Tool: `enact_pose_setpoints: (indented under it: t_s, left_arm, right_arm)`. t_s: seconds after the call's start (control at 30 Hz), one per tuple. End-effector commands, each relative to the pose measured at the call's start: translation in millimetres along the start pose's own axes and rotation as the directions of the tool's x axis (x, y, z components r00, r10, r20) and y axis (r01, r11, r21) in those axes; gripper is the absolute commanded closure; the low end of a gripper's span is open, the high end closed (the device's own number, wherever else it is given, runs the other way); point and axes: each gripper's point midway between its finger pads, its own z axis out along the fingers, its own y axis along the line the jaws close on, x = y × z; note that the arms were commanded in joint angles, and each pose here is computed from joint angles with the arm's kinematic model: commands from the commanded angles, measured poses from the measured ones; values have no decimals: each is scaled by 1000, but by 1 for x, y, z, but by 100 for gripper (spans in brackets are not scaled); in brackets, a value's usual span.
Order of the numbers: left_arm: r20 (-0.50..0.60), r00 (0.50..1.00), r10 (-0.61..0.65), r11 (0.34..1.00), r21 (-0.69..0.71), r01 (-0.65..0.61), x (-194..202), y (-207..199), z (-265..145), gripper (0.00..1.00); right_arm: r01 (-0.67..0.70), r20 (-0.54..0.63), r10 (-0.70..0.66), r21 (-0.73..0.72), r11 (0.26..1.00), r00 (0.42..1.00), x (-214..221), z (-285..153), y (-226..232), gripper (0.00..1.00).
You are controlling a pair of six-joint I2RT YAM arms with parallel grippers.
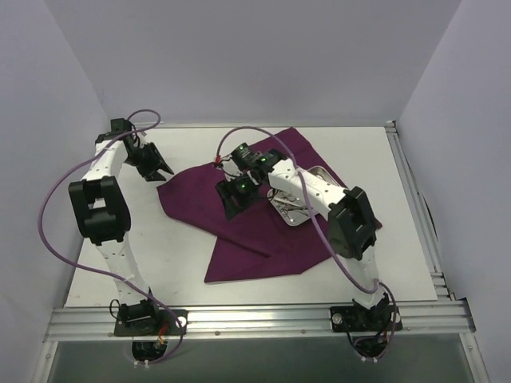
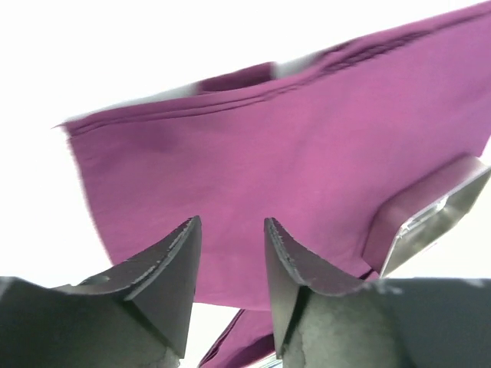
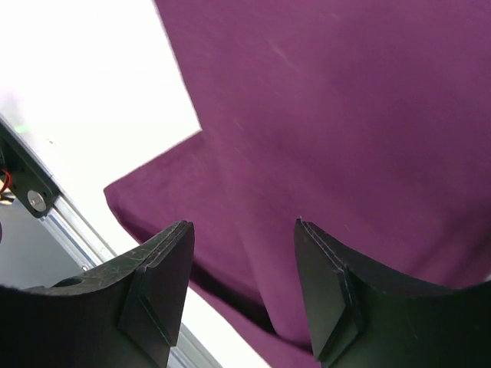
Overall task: Open and lay out the surgical kit
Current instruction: Smooth out the surgical kit at the center of the board.
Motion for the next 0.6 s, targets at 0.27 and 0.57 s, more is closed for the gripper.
enact_pose_setpoints:
  t_s: [0.27,0.57]
  left_arm:
    - [78,994,-72,995,-64,77,-23,30,-23,50]
    - [41,994,-100,995,7,100,-18,26,-1,59]
  right_arm:
    - [151,-67,-152,-27,988,986,9,55,69,46]
    - [196,-113,-213,-140,971,971,51,75,100,47]
